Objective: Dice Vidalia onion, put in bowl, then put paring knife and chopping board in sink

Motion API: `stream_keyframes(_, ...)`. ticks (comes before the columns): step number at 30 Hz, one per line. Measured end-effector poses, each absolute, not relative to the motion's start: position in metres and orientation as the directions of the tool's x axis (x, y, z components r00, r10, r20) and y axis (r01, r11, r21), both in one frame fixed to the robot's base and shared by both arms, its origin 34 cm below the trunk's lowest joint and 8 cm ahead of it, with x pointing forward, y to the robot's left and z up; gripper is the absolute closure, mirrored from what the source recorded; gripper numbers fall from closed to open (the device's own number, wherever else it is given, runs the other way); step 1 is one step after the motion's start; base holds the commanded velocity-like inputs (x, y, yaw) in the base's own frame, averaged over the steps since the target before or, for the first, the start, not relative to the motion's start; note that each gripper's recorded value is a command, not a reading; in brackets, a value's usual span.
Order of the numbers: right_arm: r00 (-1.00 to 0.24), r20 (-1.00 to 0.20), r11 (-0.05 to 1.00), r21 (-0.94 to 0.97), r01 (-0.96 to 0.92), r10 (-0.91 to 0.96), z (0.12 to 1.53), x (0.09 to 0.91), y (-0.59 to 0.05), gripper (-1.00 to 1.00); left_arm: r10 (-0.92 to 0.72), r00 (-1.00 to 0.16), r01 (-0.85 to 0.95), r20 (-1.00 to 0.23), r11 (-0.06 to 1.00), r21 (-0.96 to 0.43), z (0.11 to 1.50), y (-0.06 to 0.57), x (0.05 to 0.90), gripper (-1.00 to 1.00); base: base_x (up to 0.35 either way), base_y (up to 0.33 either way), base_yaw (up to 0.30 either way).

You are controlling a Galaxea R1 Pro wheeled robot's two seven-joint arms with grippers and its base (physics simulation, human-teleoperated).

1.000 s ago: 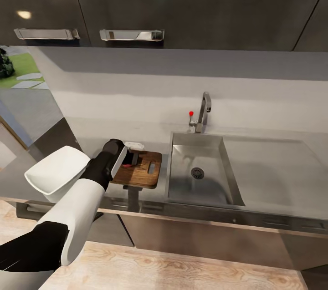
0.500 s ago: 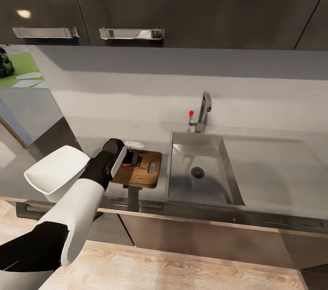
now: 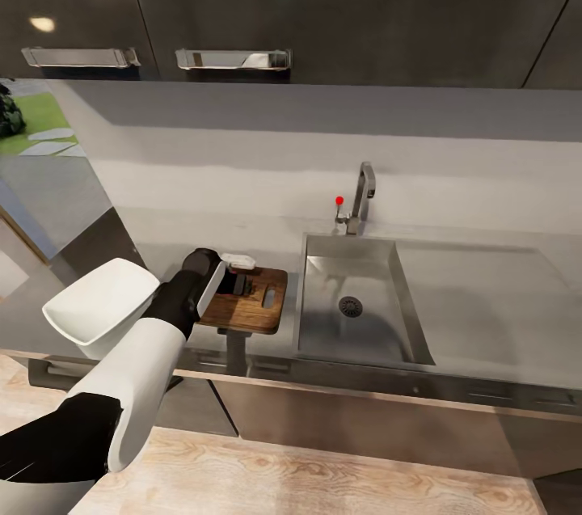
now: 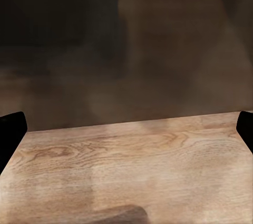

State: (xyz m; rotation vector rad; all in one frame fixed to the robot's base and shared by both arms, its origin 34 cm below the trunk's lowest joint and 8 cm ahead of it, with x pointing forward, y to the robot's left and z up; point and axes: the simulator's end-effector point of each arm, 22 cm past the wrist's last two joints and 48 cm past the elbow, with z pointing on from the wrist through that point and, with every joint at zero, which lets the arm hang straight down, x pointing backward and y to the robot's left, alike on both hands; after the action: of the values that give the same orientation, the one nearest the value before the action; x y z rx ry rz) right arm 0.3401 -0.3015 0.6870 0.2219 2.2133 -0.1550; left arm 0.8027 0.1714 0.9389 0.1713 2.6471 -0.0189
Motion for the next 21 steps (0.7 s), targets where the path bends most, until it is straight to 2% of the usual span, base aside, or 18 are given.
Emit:
stream_keyframes(12,-0.596,-0.796,0.976,-0.033,0.214,0.104,0.687,0.34,-0.301,-1.0,0.116,-0.862,0.123,-0.493,0.992,0.018,0.949,0.172,0.809,-1.0,0.0,0.0,0.0)
stream_keyframes(21,-0.596,-0.796,0.976,-0.033,0.214,0.104,0.687,0.34,-0.301,-1.0,0.105,-0.798,0.118,-0.593,0.993,0.018,0.996,0.171,0.83,-1.0,0.0,0.0,0.0)
